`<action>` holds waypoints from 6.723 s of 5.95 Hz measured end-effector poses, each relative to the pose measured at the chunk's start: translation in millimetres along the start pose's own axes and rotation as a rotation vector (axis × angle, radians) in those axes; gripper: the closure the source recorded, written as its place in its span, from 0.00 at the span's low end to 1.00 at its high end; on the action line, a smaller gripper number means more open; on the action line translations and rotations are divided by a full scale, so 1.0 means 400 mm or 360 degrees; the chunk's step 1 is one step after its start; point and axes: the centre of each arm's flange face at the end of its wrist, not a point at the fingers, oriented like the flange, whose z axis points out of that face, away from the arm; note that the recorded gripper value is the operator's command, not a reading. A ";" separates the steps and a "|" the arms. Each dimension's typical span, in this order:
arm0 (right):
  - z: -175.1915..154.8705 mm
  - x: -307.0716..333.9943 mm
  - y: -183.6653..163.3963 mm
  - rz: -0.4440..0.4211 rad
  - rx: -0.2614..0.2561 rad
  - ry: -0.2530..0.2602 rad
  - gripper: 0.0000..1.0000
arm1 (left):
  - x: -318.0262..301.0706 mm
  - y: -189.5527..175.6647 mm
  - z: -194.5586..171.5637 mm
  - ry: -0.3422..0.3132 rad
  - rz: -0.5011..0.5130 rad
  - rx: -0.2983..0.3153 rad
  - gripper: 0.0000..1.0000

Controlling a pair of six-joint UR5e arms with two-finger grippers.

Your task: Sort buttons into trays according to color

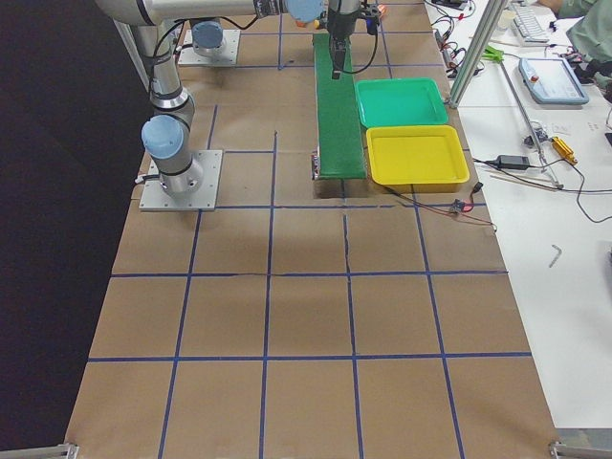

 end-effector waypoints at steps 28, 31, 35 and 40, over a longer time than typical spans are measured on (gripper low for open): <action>0.009 -0.003 0.006 -0.0165 -0.0019 0.0001 0.00 | 0.216 0.025 0.335 0.0120 -0.1119 0.0012 0.76; 0.024 -0.022 0.025 -0.0451 -0.0048 0.0009 0.00 | 0.351 0.114 0.418 0.0044 -0.1242 -0.0077 0.76; 0.087 -0.089 0.047 -0.1620 -0.0125 -0.0022 0.00 | 0.376 0.146 0.453 0.0081 -0.1578 -0.0193 0.01; 0.114 -0.095 0.037 -0.2616 -0.0092 -0.0064 0.00 | 0.272 0.065 0.416 0.0097 -0.0741 -0.0063 0.01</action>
